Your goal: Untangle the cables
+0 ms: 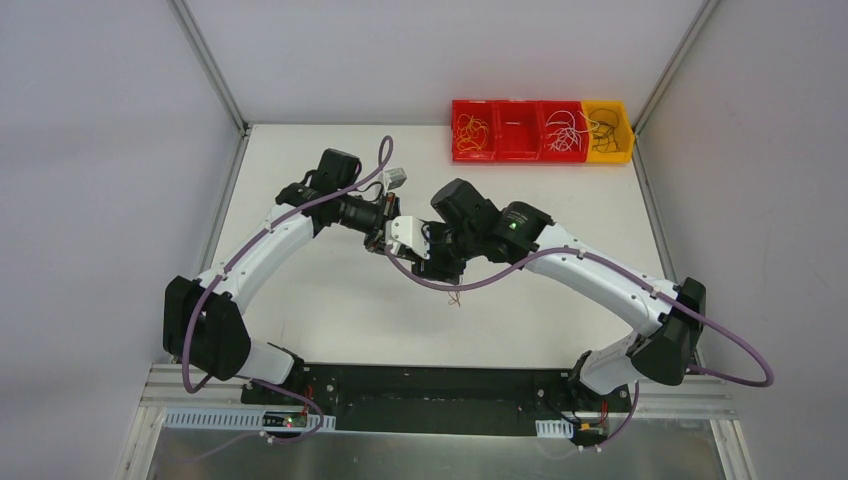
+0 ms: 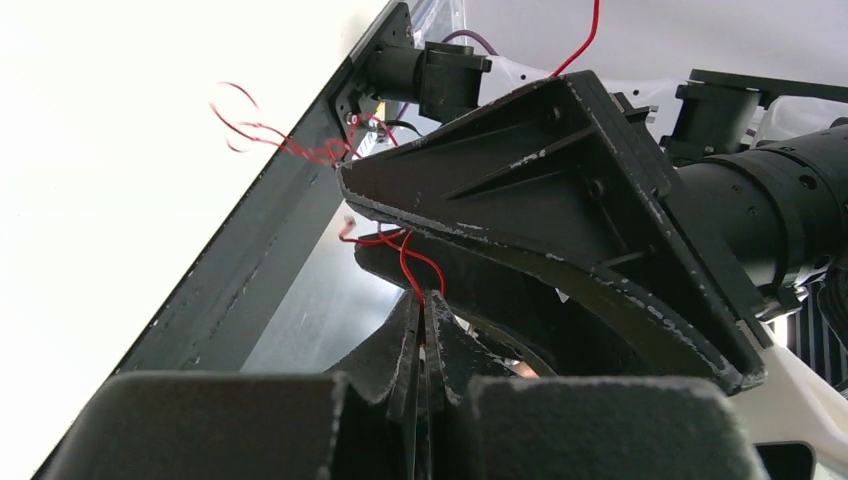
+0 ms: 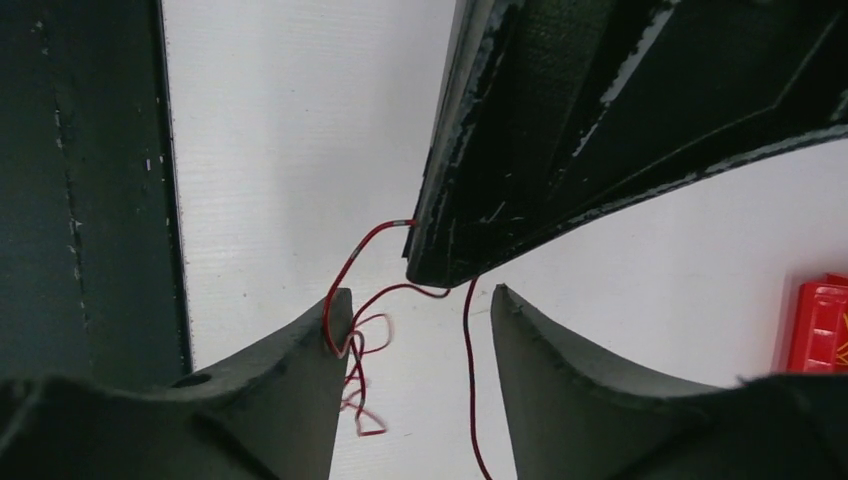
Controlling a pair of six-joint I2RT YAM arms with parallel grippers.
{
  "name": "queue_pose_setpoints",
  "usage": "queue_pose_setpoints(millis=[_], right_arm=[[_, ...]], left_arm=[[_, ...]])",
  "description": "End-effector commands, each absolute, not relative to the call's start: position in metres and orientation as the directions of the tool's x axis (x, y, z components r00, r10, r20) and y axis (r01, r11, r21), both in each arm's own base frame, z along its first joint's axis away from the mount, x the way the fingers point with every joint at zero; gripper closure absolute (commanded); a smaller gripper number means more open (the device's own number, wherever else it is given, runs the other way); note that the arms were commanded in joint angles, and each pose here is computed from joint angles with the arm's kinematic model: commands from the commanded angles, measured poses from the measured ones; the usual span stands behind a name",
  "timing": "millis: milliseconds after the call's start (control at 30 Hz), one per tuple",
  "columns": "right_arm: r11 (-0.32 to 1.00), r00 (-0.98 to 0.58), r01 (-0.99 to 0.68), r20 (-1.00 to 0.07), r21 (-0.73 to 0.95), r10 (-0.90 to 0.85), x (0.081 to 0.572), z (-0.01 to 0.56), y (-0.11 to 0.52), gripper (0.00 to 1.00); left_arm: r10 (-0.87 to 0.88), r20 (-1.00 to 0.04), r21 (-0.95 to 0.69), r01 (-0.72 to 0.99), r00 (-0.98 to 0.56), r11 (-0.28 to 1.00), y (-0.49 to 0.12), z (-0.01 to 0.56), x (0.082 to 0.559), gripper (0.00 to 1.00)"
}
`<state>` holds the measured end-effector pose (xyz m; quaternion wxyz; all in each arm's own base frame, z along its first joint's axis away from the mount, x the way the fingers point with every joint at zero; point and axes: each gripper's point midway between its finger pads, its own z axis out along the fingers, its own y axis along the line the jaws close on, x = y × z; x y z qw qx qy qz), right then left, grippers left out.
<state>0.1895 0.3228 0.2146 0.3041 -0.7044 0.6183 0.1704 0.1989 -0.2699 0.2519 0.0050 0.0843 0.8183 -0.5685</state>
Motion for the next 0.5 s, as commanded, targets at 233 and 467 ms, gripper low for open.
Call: queue_pose_setpoints(millis=[233, 467], right_arm=[[-0.074, 0.202, -0.973, -0.651, -0.218, -0.732, 0.182, 0.228, 0.321, 0.93], [0.003, 0.127, -0.983, -0.693, -0.183, -0.710, 0.194, 0.241, 0.316, 1.00]], left_arm=[[0.164, -0.087, -0.945, 0.133, -0.983, 0.298, -0.273, 0.264, 0.193, 1.00], [0.118, -0.168, -0.931, 0.197, -0.979, 0.308, -0.266, 0.271, 0.209, 0.37]])
